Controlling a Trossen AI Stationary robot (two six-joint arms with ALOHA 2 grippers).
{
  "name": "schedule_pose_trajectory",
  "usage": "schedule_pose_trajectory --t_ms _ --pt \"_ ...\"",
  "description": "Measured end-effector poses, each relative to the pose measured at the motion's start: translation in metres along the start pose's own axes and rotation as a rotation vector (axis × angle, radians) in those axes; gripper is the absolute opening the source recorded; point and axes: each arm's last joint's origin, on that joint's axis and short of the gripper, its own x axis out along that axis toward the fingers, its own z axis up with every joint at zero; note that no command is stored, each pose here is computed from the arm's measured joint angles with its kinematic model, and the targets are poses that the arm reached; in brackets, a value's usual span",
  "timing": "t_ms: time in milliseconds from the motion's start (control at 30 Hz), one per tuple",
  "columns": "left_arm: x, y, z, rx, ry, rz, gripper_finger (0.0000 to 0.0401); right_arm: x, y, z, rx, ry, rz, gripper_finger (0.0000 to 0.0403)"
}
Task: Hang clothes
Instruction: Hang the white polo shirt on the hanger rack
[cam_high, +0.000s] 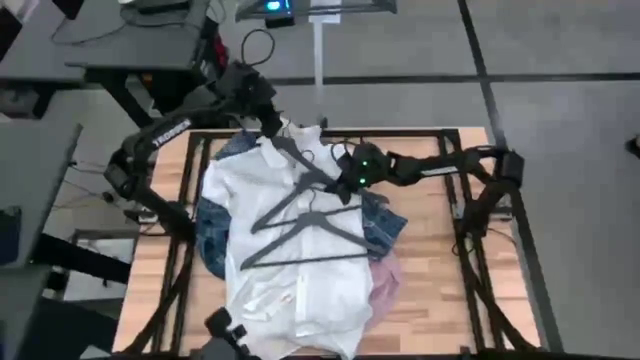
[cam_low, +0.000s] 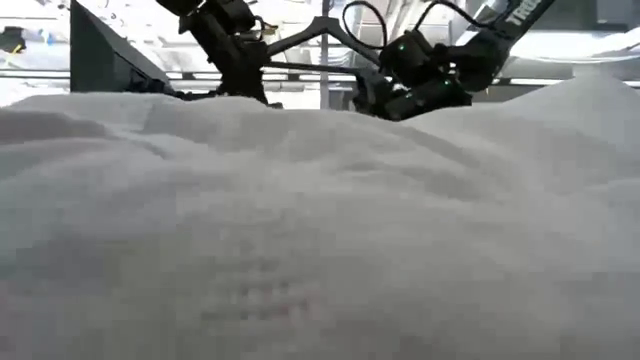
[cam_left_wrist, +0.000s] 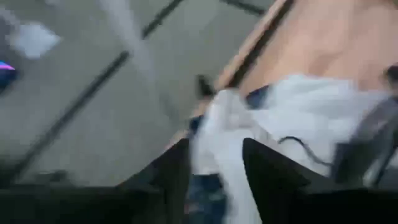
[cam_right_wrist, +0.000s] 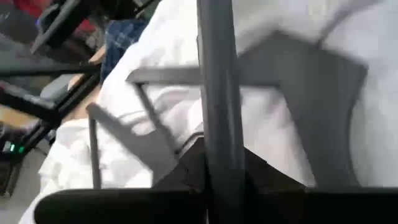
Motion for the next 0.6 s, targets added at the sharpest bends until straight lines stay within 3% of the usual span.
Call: schedule_pose_trajectory --t_ms 400,600 --pt "-0.023 0.000 -0.005 -0.064 0.182 -0.071 0.0156 -0.001 -0.001 0.000 -0.020 0.007 0.009 0.0022" --pt "-0.047 -0.002 -0.014 -0.125 0.375 -0.114 0.0155 -0.001 -0.003 0.001 -0.020 0.007 0.010 0.0022"
